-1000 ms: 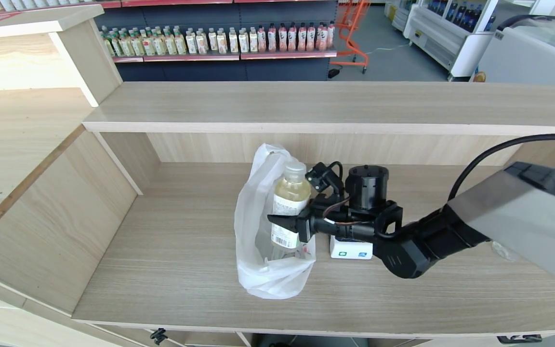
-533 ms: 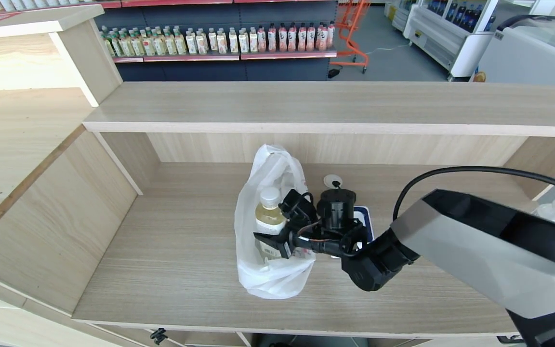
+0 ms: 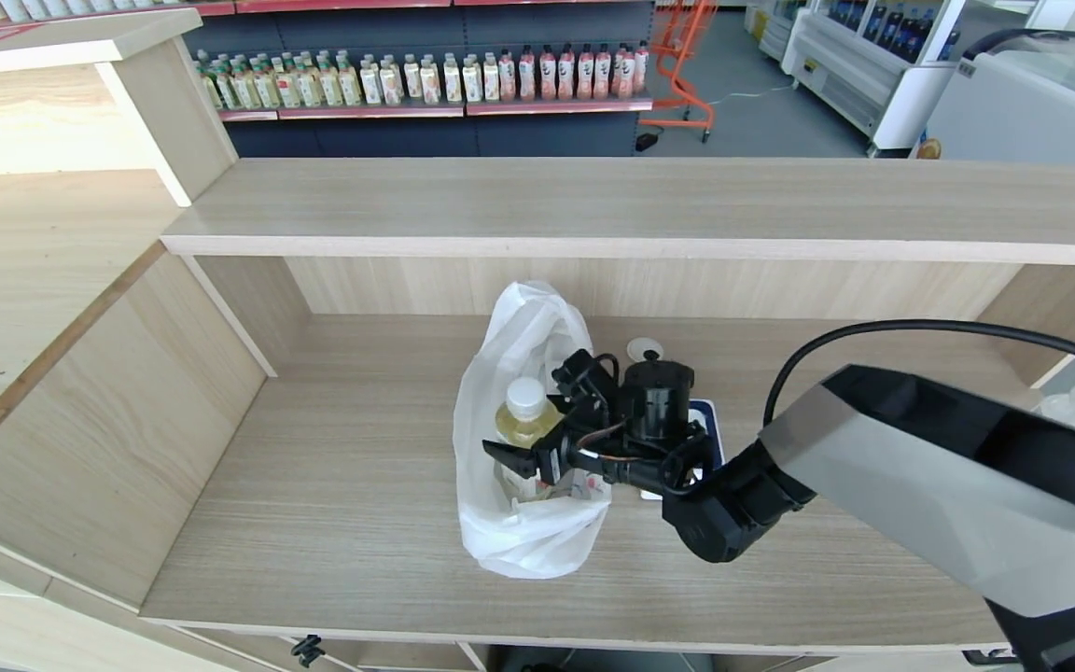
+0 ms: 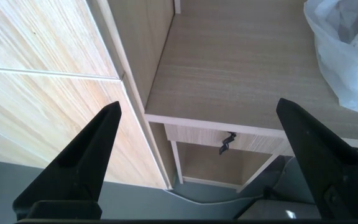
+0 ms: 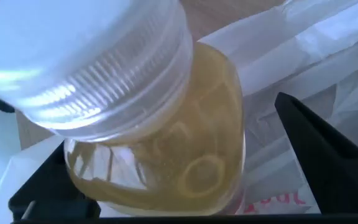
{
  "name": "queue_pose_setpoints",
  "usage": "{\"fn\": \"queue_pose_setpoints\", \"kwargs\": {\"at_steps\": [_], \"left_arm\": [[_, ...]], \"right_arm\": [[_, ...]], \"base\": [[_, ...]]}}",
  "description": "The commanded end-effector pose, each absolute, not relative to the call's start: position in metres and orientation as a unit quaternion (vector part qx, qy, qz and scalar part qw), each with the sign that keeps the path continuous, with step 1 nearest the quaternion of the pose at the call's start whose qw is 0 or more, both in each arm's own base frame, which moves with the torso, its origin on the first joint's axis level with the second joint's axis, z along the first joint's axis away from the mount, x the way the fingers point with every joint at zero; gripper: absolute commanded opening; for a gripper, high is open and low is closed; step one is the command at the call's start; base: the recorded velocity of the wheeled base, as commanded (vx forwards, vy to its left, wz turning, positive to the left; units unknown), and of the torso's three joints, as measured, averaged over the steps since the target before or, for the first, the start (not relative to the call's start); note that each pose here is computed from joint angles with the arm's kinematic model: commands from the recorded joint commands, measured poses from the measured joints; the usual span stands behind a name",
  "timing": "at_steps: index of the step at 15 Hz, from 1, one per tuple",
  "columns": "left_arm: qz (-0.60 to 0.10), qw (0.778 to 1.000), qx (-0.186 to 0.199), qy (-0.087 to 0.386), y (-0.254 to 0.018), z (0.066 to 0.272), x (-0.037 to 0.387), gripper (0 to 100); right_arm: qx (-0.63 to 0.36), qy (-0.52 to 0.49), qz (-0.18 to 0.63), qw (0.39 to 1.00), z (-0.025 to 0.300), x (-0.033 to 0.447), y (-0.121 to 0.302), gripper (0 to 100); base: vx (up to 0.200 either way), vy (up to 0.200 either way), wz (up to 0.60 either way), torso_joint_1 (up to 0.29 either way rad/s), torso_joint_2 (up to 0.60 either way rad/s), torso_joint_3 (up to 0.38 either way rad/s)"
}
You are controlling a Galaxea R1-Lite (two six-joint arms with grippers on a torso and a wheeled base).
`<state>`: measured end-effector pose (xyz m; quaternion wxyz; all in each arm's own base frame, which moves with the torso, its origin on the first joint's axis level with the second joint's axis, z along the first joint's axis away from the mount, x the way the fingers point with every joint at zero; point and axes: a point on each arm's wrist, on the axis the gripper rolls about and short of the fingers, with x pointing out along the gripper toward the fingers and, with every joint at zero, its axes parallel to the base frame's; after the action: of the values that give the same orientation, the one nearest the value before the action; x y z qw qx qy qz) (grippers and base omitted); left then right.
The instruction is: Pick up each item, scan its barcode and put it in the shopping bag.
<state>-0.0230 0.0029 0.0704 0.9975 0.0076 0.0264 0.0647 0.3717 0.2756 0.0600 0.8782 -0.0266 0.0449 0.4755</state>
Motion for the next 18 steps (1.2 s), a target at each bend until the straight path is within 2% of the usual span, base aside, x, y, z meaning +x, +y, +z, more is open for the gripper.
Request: {"fn": "queue_pose_setpoints", "kwargs": {"at_steps": [1, 5, 8, 11, 14, 18], "left_arm": [[0.065, 0.998, 0.008, 0.026, 0.003, 0.070, -0.023, 100], [0.065, 0.998, 0.008, 0.026, 0.003, 0.070, -0.023, 100], [0.065, 0.998, 0.008, 0.026, 0.003, 0.070, -0.023, 100], [0.065, 0.998, 0.008, 0.026, 0.003, 0.070, -0.023, 100], [0.065, 0.998, 0.008, 0.026, 0.003, 0.070, -0.023, 100], [0.065, 0.998, 0.008, 0.026, 0.003, 0.070, -0.023, 100]], "right_arm": [[0.039, 0.045, 0.472, 0.880, 0.113, 0.352, 0.260, 100], [0.114, 0.064, 0.442, 0.888, 0.160, 0.325, 0.212, 100], [0.114, 0.111, 0.409, 0.899, 0.176, 0.281, 0.160, 100], [0.101, 0.069, 0.371, 0.921, 0.208, 0.246, 0.112, 100], [-0.008, 0.077, 0.287, 0.955, 0.189, 0.237, 0.059, 100], [-0.007, 0.090, 0.245, 0.965, 0.180, 0.216, 0.035, 100]], "base": [[0.000, 0.000, 0.00, 0.000, 0.00, 0.000], [0.000, 0.000, 0.00, 0.000, 0.00, 0.000], [0.000, 0.000, 0.00, 0.000, 0.00, 0.000], [0.000, 0.000, 0.00, 0.000, 0.00, 0.000], [0.000, 0.000, 0.00, 0.000, 0.00, 0.000], [0.000, 0.000, 0.00, 0.000, 0.00, 0.000]]}}
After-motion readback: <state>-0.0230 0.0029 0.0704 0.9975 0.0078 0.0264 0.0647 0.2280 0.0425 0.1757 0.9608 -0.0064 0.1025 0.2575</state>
